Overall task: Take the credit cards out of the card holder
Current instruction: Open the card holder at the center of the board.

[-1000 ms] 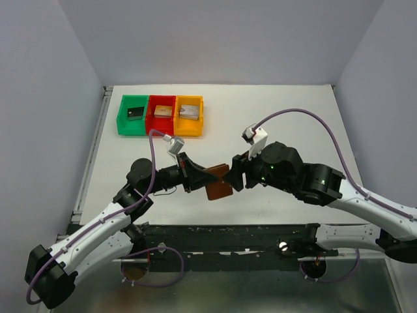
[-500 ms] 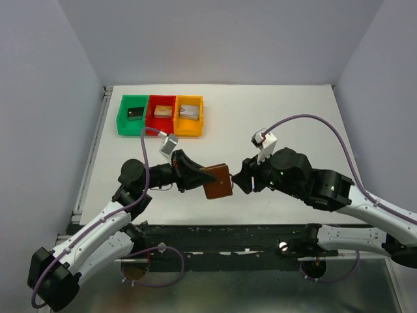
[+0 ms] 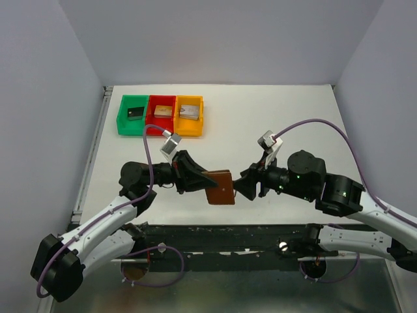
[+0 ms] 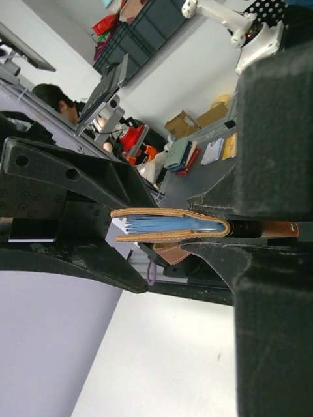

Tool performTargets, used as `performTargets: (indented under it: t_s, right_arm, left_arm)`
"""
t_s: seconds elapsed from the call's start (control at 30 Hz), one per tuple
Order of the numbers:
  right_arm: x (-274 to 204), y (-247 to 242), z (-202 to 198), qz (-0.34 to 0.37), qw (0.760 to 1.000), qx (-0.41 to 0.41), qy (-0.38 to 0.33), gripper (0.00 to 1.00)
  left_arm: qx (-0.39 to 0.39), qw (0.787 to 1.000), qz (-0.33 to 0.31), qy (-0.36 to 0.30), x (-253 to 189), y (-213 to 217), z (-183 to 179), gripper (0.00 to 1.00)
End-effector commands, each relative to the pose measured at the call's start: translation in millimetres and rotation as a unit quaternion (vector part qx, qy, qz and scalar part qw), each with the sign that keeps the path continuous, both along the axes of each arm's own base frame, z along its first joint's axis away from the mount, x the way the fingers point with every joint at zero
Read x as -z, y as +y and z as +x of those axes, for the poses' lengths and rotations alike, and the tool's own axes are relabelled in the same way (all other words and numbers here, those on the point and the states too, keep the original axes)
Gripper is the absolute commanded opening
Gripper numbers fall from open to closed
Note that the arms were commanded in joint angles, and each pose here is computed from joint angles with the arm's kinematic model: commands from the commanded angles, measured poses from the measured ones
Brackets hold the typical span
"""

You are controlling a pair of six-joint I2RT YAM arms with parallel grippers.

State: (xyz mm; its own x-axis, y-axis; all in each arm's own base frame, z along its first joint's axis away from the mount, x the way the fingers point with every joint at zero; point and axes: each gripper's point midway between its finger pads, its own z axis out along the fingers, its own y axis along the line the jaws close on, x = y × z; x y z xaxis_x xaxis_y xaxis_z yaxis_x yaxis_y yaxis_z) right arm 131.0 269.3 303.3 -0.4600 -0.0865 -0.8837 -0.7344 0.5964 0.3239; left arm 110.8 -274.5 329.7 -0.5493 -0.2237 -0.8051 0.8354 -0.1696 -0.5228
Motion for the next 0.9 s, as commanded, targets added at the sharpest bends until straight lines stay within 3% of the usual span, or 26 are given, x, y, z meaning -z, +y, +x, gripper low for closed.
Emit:
performTargets:
  t_s: [0.0, 0.37, 0.73, 0.87]
  right_arm:
    - [-14.5, 16.9, -21.6, 0.05, 0.996, -0.07, 0.012, 0.65]
    - [-5.5, 39.7, -34.1, 0.049, 0.99, -0.122, 0.044, 0.59]
    - [2.4, 55.7, -40.6, 0.044, 0.985, -0.153, 0.071, 0.37]
    - [2.0, 55.8, -41.5, 0.045, 0.984, -0.154, 0.071, 0.23]
  left_arm:
    - [0.029, 0.998, -0.029, -0.038, -13.3, 5.6, -14.4, 0.0]
    - [0.048, 0.997, -0.051, -0.038, -20.2, 7.2, -19.5, 0.0]
    - [0.049, 0.997, -0.054, -0.04, -18.9, 8.4, -21.3, 0.0]
    - [0.045, 0.997, -0.051, -0.037, -16.4, 7.2, -18.7, 0.0]
